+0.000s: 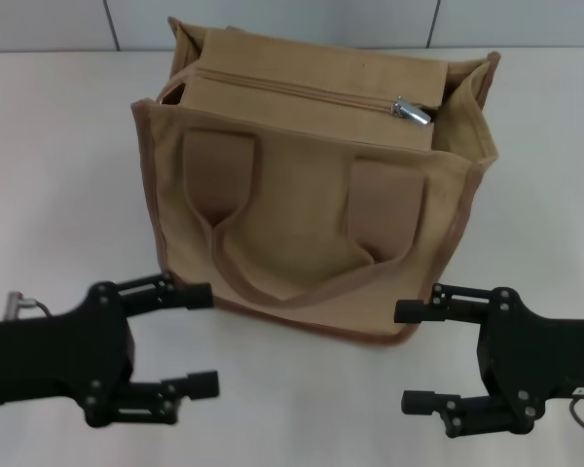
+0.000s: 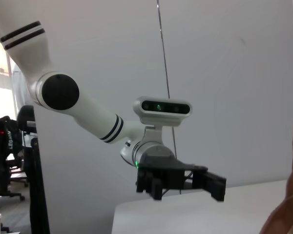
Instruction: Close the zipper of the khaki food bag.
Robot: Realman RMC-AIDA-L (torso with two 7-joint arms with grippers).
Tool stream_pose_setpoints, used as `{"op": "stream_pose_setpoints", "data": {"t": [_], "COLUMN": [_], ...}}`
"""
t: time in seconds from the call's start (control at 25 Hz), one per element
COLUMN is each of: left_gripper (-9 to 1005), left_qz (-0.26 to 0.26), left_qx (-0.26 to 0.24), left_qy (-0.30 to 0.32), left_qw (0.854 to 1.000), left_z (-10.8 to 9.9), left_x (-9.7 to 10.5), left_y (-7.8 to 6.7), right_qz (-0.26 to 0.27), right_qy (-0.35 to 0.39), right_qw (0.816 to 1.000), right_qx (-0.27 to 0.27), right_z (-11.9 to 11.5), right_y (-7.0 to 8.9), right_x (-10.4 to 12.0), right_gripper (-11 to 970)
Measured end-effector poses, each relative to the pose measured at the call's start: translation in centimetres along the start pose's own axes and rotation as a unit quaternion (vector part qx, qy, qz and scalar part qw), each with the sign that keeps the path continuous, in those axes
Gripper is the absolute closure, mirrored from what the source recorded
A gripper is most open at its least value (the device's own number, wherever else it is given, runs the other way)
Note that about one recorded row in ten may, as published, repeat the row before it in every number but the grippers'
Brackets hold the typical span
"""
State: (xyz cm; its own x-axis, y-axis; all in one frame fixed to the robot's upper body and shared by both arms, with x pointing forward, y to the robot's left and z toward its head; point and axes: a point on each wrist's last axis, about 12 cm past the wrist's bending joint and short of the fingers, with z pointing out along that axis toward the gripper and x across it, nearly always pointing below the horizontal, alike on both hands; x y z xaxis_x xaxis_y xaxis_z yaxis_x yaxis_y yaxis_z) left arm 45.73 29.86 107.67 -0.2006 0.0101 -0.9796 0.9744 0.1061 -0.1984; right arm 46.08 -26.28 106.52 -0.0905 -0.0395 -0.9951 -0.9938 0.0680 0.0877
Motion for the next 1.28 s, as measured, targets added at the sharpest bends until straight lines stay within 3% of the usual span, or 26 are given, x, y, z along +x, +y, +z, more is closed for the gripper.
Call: {"op": "stream_pose_setpoints", "data": {"t": [0.28,1.28], "left_gripper": [167,169], "left_qz": [-0.002,0.004], "left_qx": [0.006,0.009], "left_qy": [0.033,0.04], "left_qw": [0.999,0.999], "left_z": [1.1,1.0], "left_x": [1.3,1.3], "left_y": [-0.1,0.0], "right_qz": [0.012,0.016], "right_qy": [0.011,0.011], "right_qw": [1.0,1.0], "right_qx": [0.009,0.001], "right_z": [0.8,1.6], "right_y": [-0.1,-0.3], "right_x": [1.0,1.1], "right_gripper": [176,174]}}
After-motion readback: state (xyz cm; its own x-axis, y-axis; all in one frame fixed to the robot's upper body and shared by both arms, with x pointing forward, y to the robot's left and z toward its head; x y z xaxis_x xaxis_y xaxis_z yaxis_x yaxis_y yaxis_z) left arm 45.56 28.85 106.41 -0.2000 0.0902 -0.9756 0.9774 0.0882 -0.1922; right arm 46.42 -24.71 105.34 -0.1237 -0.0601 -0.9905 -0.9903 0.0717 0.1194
